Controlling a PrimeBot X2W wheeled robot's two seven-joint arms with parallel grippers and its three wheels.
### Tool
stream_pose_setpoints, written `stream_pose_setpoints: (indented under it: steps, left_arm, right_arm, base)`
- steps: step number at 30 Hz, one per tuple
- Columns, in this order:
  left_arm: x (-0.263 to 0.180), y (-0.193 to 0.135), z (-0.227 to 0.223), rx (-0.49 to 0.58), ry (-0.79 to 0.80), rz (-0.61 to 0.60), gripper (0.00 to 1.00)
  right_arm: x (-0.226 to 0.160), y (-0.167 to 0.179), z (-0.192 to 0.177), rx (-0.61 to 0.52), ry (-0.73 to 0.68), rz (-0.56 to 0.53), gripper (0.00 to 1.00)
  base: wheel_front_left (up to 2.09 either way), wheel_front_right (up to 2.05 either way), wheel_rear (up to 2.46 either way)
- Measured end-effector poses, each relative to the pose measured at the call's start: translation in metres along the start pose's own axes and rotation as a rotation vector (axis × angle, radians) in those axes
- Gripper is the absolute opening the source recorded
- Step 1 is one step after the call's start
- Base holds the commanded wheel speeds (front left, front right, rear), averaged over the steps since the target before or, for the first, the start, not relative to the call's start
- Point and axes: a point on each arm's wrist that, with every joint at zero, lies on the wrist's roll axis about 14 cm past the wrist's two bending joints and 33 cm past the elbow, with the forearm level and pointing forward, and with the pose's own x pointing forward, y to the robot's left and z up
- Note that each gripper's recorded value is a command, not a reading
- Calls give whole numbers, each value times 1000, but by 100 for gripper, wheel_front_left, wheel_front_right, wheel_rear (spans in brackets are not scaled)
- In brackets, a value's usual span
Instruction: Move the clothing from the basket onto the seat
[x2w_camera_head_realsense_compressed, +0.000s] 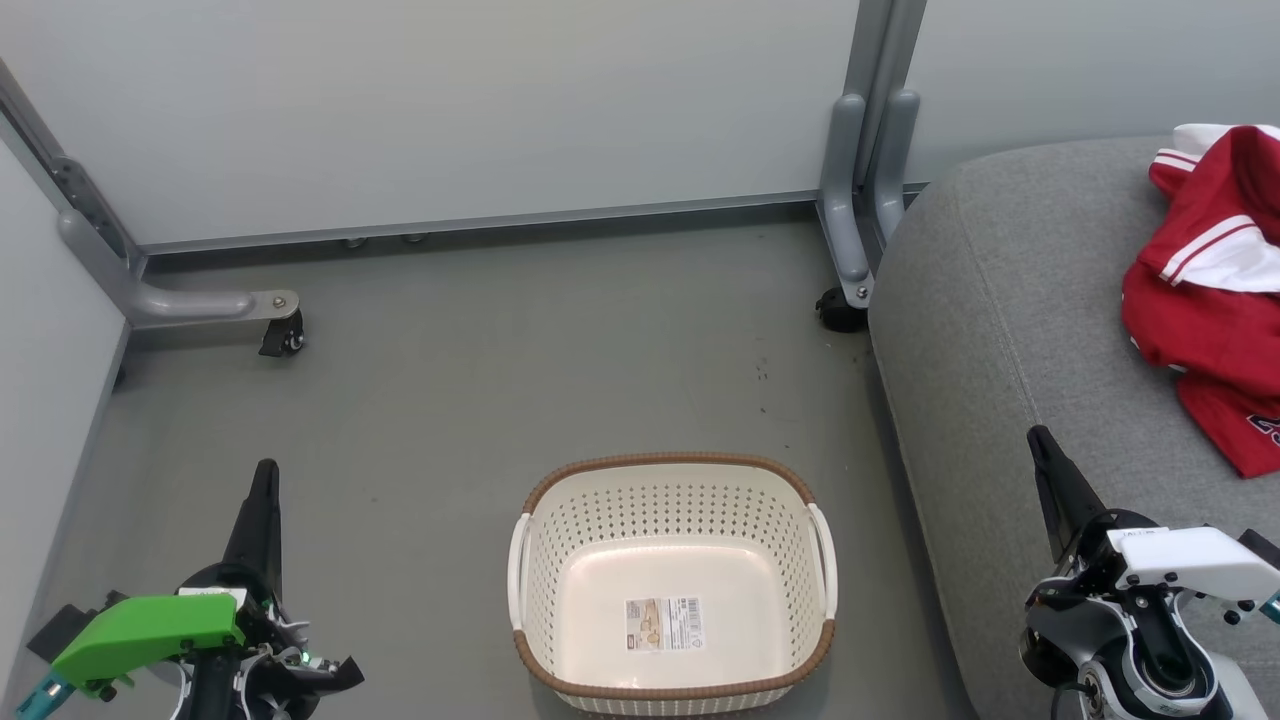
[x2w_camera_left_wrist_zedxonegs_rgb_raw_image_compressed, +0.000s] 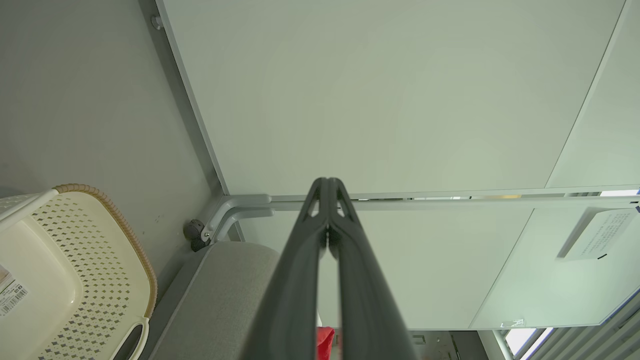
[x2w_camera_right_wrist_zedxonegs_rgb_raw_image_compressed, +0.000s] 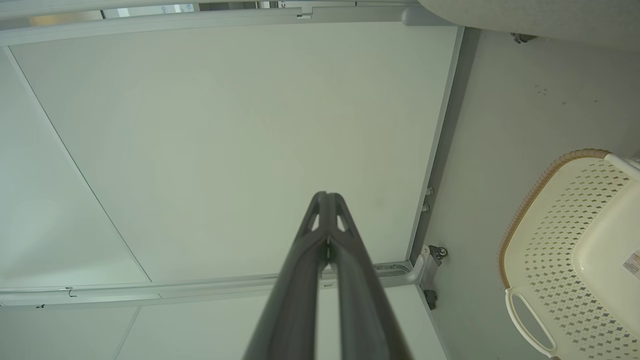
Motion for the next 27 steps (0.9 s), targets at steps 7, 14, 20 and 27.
stream_pose_setpoints:
  steps: [7,14,20,27]
  left_arm:
    - [0,0,0,0,0,0,0]
    - [0,0,0,0,0,0,0]
    - [0,0,0,0,0,0,0]
    - [0,0,0,0,0,0,0]
  right_arm:
    - [0,0,0,0,1,0,0]
    - [0,0,0,1,-1,0,0]
    - [0,0,0,1,-1,0,0]
    - [0,0,0,1,-2,0,0]
  base:
    - [0,0,0]
    - [0,0,0]
    - [0,0,0]
    - [0,0,0]
